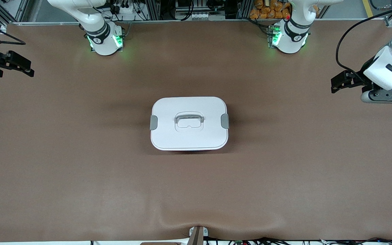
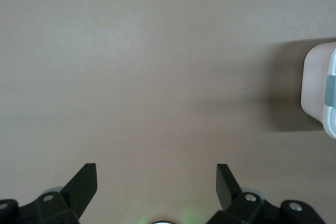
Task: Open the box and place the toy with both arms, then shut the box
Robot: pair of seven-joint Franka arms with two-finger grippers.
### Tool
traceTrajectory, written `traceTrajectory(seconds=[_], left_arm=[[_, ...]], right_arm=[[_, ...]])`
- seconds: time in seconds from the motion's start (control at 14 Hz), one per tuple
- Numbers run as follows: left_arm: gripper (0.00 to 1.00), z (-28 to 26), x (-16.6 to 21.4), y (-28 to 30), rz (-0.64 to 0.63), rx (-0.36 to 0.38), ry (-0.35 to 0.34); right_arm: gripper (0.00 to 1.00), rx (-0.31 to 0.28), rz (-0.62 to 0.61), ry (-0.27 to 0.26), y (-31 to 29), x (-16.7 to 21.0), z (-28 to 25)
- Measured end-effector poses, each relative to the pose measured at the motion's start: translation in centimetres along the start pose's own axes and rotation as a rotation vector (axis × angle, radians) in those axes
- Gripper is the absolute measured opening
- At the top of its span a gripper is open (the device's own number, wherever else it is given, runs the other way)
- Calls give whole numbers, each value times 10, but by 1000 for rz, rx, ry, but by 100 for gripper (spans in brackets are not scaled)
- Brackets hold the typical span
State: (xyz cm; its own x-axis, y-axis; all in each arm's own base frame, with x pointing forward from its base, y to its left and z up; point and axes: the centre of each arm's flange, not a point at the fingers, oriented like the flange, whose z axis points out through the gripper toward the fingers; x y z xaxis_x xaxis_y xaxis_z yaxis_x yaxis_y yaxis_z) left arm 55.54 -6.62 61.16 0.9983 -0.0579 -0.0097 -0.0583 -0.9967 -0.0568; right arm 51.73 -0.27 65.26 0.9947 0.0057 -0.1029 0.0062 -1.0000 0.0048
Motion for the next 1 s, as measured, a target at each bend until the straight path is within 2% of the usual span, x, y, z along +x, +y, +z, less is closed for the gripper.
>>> traceTrajectory(seconds=[0.64,1.0], left_arm=[[100,1,-1,-27,-42,0,-14],[100,-9,-7,-23,-31,1,0]], right_arm=[[100,0,-2,0,-1,0,0],[100,0,-3,0,-1,0,0]])
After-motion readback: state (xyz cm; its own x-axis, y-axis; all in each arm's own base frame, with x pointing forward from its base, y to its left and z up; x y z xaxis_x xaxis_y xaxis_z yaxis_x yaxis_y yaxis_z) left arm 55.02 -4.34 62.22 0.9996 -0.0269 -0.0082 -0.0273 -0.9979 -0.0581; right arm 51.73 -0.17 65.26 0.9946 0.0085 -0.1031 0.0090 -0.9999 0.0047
